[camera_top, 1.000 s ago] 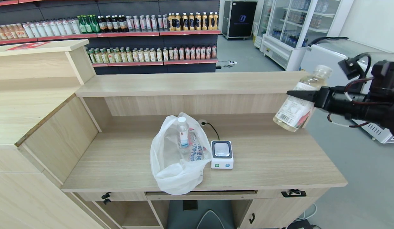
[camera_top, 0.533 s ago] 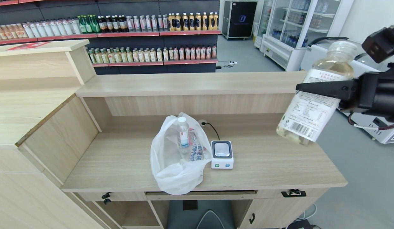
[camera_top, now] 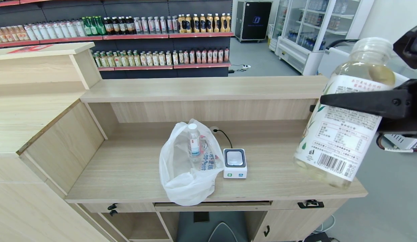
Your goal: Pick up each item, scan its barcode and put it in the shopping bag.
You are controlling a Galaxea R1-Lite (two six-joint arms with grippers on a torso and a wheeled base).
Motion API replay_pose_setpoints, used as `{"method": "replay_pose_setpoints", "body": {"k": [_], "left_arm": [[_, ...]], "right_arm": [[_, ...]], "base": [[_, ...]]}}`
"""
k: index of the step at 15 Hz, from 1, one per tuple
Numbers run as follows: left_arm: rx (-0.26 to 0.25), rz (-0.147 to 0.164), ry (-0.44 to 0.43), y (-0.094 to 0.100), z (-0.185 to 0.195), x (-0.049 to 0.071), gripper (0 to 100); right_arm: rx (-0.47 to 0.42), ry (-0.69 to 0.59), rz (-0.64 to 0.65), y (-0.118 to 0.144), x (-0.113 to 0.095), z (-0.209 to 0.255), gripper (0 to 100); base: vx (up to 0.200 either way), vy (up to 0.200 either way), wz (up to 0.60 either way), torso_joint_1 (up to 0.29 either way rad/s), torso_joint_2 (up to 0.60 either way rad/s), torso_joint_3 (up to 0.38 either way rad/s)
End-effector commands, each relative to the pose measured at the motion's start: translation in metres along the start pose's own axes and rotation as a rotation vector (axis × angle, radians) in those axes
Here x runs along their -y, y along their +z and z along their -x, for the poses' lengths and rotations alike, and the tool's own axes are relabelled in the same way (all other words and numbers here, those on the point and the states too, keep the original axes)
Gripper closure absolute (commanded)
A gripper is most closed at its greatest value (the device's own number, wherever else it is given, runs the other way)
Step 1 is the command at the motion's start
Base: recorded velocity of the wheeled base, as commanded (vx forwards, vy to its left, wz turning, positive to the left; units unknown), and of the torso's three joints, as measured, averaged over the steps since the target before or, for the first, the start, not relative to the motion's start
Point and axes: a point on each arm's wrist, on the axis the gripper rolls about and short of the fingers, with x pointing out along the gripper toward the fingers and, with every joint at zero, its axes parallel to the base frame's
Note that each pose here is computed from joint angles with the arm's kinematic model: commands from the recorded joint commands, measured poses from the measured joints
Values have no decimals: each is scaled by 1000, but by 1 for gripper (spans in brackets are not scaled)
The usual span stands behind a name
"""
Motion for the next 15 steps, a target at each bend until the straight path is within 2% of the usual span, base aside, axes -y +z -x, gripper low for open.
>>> {"method": "replay_pose_setpoints", "body": {"k": [1,5,8,15], "left_arm": [[0,0,0,0,0,0,100],[0,0,0,0,0,0,100],[0,0,0,0,0,0,100],[0,0,0,0,0,0,100]], "right_arm": [[0,32,-15,6,-5,-5,100],[-52,65,-2,-13,-5,-14,100],[-57,94,29,-25,-1,-20,100],[-63,125,37,-28,-4,-24,100]], "base": [[0,0,0,0,0,0],[0,0,0,0,0,0],[0,0,0,0,0,0],[0,0,0,0,0,0]]}}
